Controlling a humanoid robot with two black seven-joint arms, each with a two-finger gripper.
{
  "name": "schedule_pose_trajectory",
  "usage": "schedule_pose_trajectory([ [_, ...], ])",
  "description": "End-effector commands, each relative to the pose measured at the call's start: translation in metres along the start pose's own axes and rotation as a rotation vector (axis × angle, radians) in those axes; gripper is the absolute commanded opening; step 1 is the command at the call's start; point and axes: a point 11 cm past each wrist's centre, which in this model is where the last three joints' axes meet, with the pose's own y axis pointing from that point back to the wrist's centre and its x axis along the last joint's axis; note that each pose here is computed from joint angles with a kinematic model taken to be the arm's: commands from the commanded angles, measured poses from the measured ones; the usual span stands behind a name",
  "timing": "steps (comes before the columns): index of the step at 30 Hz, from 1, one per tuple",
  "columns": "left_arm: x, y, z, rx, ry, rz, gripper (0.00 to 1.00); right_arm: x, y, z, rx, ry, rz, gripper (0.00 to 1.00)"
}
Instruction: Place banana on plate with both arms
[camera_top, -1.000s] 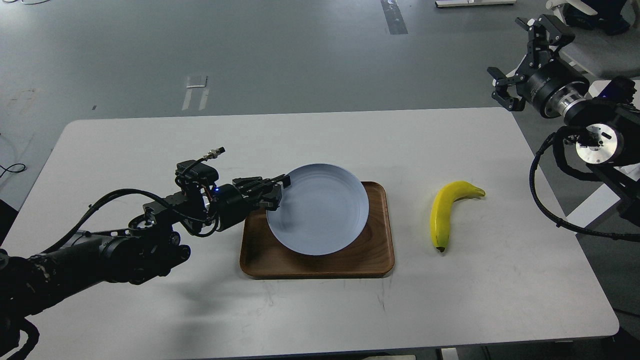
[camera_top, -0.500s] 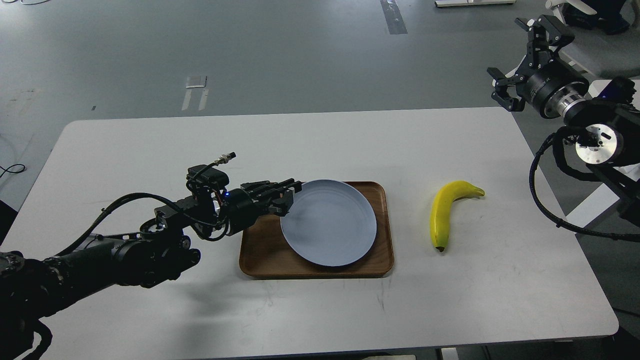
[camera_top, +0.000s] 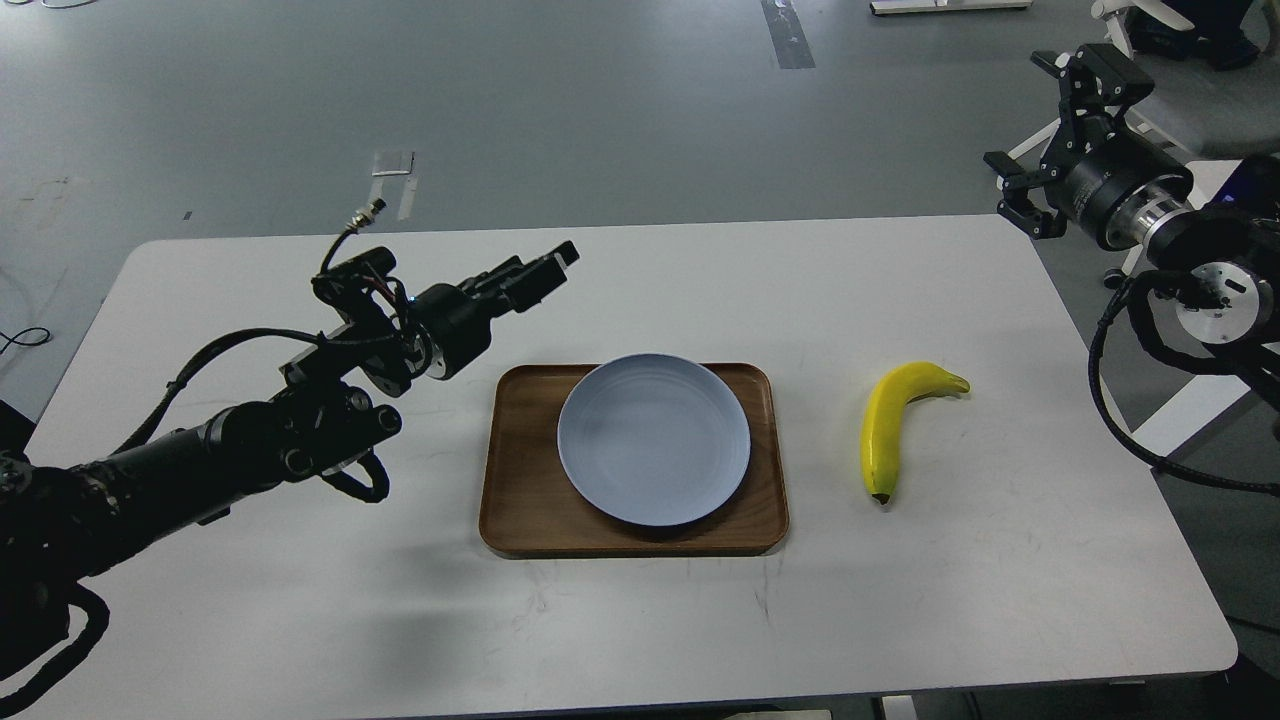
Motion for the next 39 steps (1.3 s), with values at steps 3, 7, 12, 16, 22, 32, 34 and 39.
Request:
schedule_pose_trajectory([
  [3, 0.044, -0.022, 0.029, 0.051, 0.499, 0.065, 0.98, -0.003, 0.027, 0.043, -0.217, 0.671, -0.161, 0.96],
  [7, 0.053, -0.022, 0.024, 0.140, 0.626, 0.092, 0.98, 0.001, 0.043, 0.079, -0.411, 0.762, -0.191, 0.94],
  [12, 0.053, -0.015, 0.010, 0.177, 0.670, 0.110, 0.98, -0.003, 0.059, 0.108, -0.547, 0.832, -0.255, 0.92],
  [16, 0.053, -0.011, 0.004, 0.187, 0.671, 0.117, 0.98, -0.032, 0.043, 0.116, -0.568, 0.827, -0.296, 0.90],
  [22, 0.057, -0.005, -0.004, 0.198, 0.671, 0.129, 0.98, -0.052, 0.029, 0.115, -0.534, 0.820, -0.322, 0.90],
  [32, 0.055, -0.002, -0.008, 0.203, 0.670, 0.132, 0.98, -0.079, 0.017, 0.137, -0.550, 0.856, -0.371, 0.83],
  [34, 0.055, -0.002, -0.008, 0.195, 0.662, 0.133, 0.98, -0.086, 0.011, 0.138, -0.544, 0.861, -0.379, 0.82],
  [39, 0.054, 0.000, -0.012, 0.194, 0.661, 0.136, 0.98, -0.090, 0.001, 0.132, -0.531, 0.878, -0.373, 0.73],
])
